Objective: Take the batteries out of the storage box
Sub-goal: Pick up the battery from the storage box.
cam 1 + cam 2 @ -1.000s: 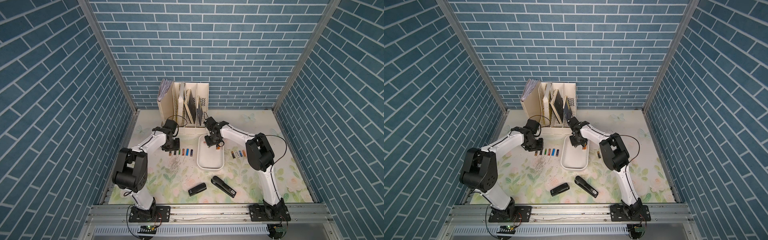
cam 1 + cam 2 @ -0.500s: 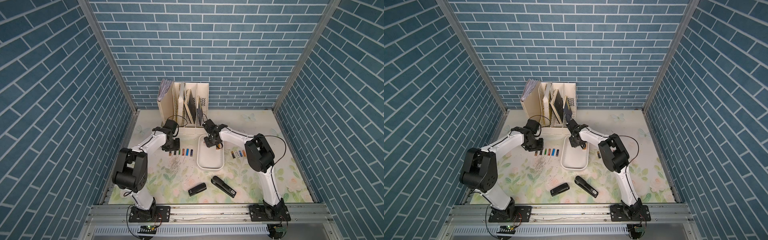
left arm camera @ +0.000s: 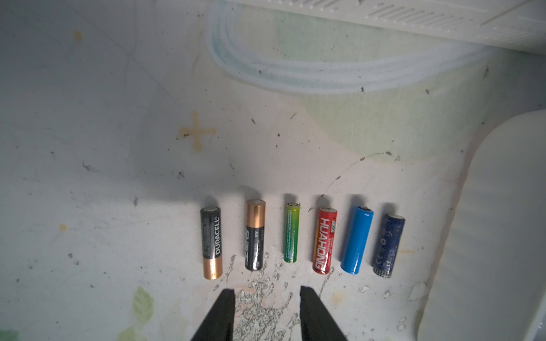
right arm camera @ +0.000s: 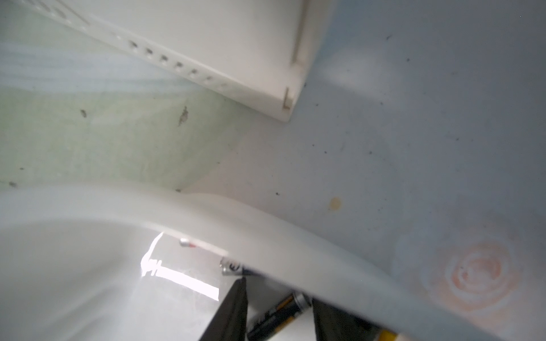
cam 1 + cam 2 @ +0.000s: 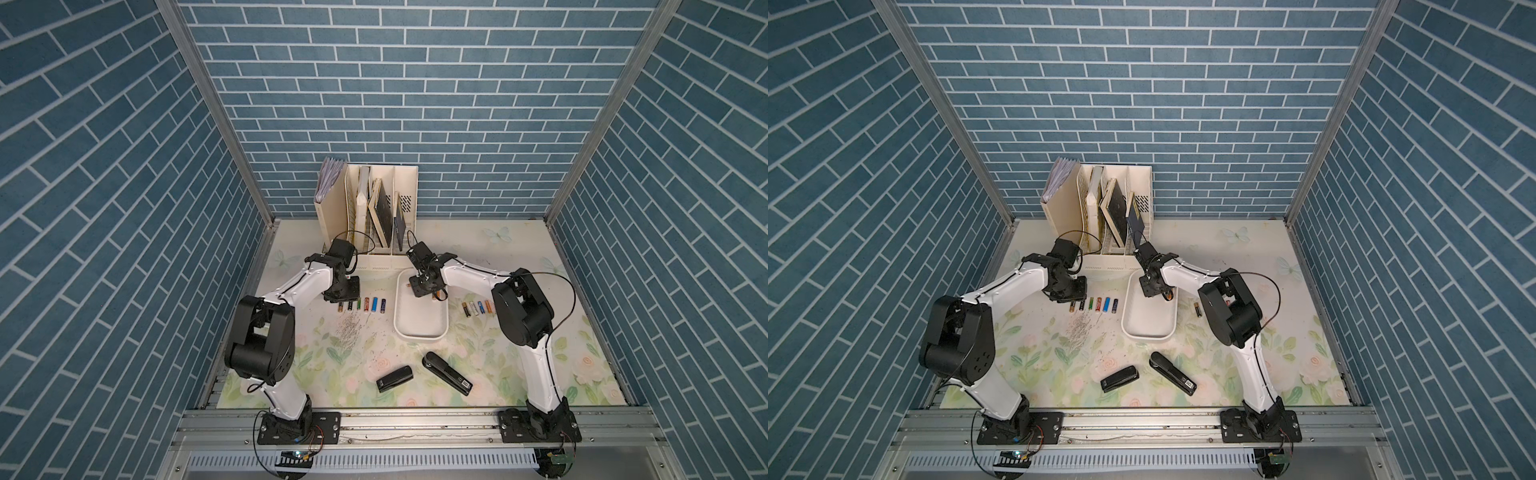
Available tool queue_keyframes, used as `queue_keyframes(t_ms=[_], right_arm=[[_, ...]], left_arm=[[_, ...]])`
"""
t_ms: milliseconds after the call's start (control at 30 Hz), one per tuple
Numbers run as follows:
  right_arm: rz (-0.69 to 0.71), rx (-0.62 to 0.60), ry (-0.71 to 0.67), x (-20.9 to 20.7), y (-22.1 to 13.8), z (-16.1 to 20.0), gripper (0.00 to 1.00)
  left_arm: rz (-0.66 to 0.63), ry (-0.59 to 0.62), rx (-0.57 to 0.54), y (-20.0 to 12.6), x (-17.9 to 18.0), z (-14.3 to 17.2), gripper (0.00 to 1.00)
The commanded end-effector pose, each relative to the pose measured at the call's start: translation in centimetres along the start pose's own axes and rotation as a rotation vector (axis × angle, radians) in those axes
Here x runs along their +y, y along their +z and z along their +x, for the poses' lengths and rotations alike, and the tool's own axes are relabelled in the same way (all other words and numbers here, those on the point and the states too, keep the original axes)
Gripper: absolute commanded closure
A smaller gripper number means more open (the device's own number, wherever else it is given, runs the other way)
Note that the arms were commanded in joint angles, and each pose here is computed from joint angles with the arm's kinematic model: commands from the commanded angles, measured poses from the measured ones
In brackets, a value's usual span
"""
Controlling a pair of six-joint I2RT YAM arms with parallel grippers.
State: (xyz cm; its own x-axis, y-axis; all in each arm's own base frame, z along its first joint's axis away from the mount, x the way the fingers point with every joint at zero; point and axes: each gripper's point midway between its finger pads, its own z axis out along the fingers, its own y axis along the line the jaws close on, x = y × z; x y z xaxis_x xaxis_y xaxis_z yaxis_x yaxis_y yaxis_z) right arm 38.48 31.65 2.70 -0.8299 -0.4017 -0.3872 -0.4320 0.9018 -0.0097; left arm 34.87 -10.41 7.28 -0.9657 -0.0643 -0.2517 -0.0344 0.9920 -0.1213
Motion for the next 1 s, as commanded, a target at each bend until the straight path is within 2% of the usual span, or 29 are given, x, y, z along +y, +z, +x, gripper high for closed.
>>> queue_keyframes(t_ms=[0, 400, 500, 733, 900, 967], right_arm=[[0.003, -0.006, -0.006, 0.1, -1.4, 0.2, 0.6], [-0.012, 0.021, -0.014, 0.5, -1.2, 1.3, 0.56], [-0.022, 0.026, -0.014, 0.6, -1.1, 1.5, 0.59], [-0.049, 0.029, -0.014, 1.1, -1.3, 1.6, 0.76], [-0.052, 0.036, -0.013, 1.0, -1.4, 1.8, 0.78], [-0.053, 0.039, -0.012, 1.1, -1.4, 1.9, 0.74]], left_arm=[[-0.008, 0.008, -0.01, -0.7, -0.1, 0.0, 0.58], [-0.006, 0.012, -0.012, -0.9, -0.3, -0.2, 0.58], [-0.006, 0.014, -0.011, -0.9, -0.4, -0.2, 0.58], [-0.006, 0.015, -0.011, -0.9, -0.4, -0.1, 0.58], [-0.007, 0.016, -0.007, -0.8, -0.4, 0.0, 0.58], [-0.006, 0.016, -0.009, -0.9, -0.4, 0.0, 0.58]])
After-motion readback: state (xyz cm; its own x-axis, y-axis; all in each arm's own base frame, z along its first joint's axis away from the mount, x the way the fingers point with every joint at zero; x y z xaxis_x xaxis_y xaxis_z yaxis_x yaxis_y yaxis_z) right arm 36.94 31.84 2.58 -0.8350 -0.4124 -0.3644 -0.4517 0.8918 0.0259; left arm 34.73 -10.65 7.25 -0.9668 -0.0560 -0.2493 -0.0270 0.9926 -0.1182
